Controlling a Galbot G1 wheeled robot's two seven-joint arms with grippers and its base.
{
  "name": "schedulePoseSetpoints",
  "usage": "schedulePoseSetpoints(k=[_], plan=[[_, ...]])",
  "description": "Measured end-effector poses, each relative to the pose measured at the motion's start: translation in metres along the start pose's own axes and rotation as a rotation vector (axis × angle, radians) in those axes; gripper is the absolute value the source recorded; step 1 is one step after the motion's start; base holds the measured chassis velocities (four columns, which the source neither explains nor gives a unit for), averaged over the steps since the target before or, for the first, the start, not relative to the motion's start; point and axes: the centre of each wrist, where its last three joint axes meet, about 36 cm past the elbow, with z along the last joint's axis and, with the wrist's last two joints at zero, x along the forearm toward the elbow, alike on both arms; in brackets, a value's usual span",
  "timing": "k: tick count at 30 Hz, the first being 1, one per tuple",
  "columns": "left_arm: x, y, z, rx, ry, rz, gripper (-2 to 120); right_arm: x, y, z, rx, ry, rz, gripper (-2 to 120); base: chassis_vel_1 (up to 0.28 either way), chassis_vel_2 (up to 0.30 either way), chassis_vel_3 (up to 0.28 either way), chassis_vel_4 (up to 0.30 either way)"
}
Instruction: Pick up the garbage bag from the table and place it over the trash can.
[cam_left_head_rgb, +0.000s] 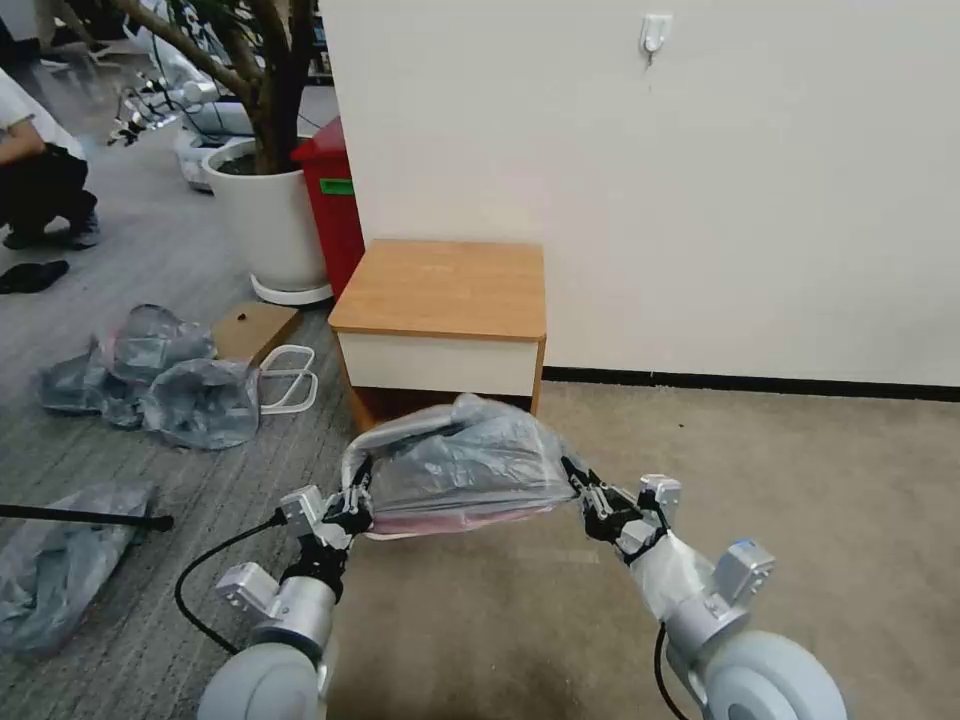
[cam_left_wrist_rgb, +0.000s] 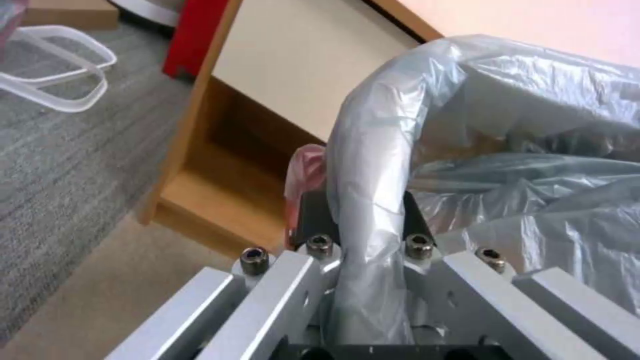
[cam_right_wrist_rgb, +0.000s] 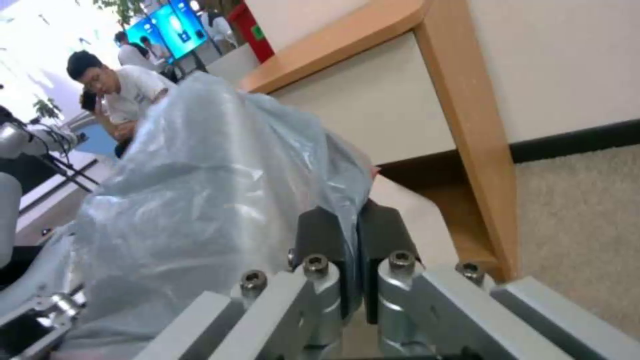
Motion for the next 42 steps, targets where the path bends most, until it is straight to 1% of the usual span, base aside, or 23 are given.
schedulePoseSetpoints(k=[3, 6, 10, 12, 13, 14, 15, 17, 19, 20, 21, 22, 23, 25, 27, 28, 30, 32, 35, 42], plan=[[0.0, 0.0, 0.001, 0.007, 0.001, -0.005, 4, 0.001, 0.002, 0.0, -0.003, -0.009, 0.001, 6, 0.0, 0.0, 0.0, 0.0], [0.0, -0.001, 0.004, 0.025, 0.007, -0.016, 4, 0.004, 0.006, -0.001, -0.02, -0.039, 0.007, 8, 0.0, 0.0, 0.0, 0.0], [-0.002, 0.003, 0.009, 0.042, 0.021, -0.046, 4, 0.014, 0.014, -0.007, -0.079, -0.114, 0.029, 26, 0.0, 0.0, 0.0, 0.0], [-0.002, 0.004, 0.01, 0.042, 0.022, -0.048, 4, 0.014, 0.015, -0.008, -0.082, -0.117, 0.03, 26, 0.0, 0.0, 0.0, 0.0], [-0.003, 0.006, 0.012, 0.042, 0.026, -0.058, 4, 0.02, 0.018, -0.013, -0.113, -0.153, 0.041, 36, 0.0, 0.0, 0.0, 0.0], [-0.003, 0.007, 0.012, 0.042, 0.027, -0.06, 4, 0.022, 0.018, -0.016, -0.124, -0.164, 0.043, 39, 0.0, 0.0, 0.0, 0.0], [-0.003, 0.007, 0.012, 0.042, 0.027, -0.06, 4, 0.022, 0.018, -0.016, -0.124, -0.164, 0.043, 39, 0.0, 0.0, 0.0, 0.0], [-0.003, 0.007, 0.012, 0.057, 0.027, -0.065, 4, 0.025, 0.018, -0.019, -0.161, -0.184, 0.05, 47, 0.0, 0.0, 0.0, 0.0], [-0.002, 0.007, 0.009, 0.108, 0.028, -0.074, 4, 0.027, 0.016, -0.017, -0.257, -0.195, 0.071, 59, 0.0, 0.0, 0.0, 0.0], [-0.002, 0.007, 0.009, 0.108, 0.028, -0.074, 4, 0.027, 0.016, -0.017, -0.257, -0.195, 0.071, 59, 0.0, 0.0, 0.0, 0.0], [-0.002, 0.006, 0.008, 0.141, 0.029, -0.081, 4, 0.027, 0.013, -0.009, -0.319, -0.192, 0.09, 64, 0.0, 0.0, 0.0, 0.0], [-0.002, 0.006, 0.008, 0.16, 0.032, -0.086, 4, 0.026, 0.011, -0.004, -0.351, -0.19, 0.102, 68, 0.0, 0.0, 0.0, 0.0], [-0.002, 0.006, 0.008, 0.16, 0.032, -0.086, 4, 0.026, 0.011, -0.004, -0.351, -0.19, 0.102, 68, 0.0, 0.0, 0.0, 0.0], [-0.001, 0.007, 0.007, 0.205, 0.04, -0.101, 4, 0.021, 0.008, 0.01, -0.44, -0.183, 0.126, 80, 0.0, 0.0, 0.0, 0.0], [0.0, 0.007, 0.008, 0.221, 0.044, -0.107, 4, 0.015, 0.011, 0.018, -0.487, -0.179, 0.127, 88, 0.0, 0.0, 0.0, 0.0], [0.0, 0.007, 0.008, 0.221, 0.044, -0.107, 4, 0.015, 0.011, 0.018, -0.487, -0.179, 0.127, 88, 0.0, 0.0, 0.0, 0.0], [0.001, 0.006, 0.008, 0.226, 0.044, -0.109, 4, 0.007, 0.021, 0.024, -0.527, -0.178, 0.102, 97, 0.0, 0.0, 0.0, 0.0], [0.001, 0.005, 0.009, 0.227, 0.044, -0.109, 4, 0.004, 0.025, 0.025, -0.535, -0.178, 0.092, 99, 0.0, 0.0, 0.0, 0.0], [0.0, 0.004, 0.01, 0.231, 0.047, -0.108, 4, -0.006, 0.038, 0.029, -0.551, -0.171, 0.059, 100, 0.0, 0.0, 0.0, 0.0], [0.0, 0.0, 0.013, 0.246, 0.052, -0.105, 4, -0.019, 0.049, 0.035, -0.549, -0.166, 0.03, 99, 0.0, 0.0, 0.0, 0.0]])
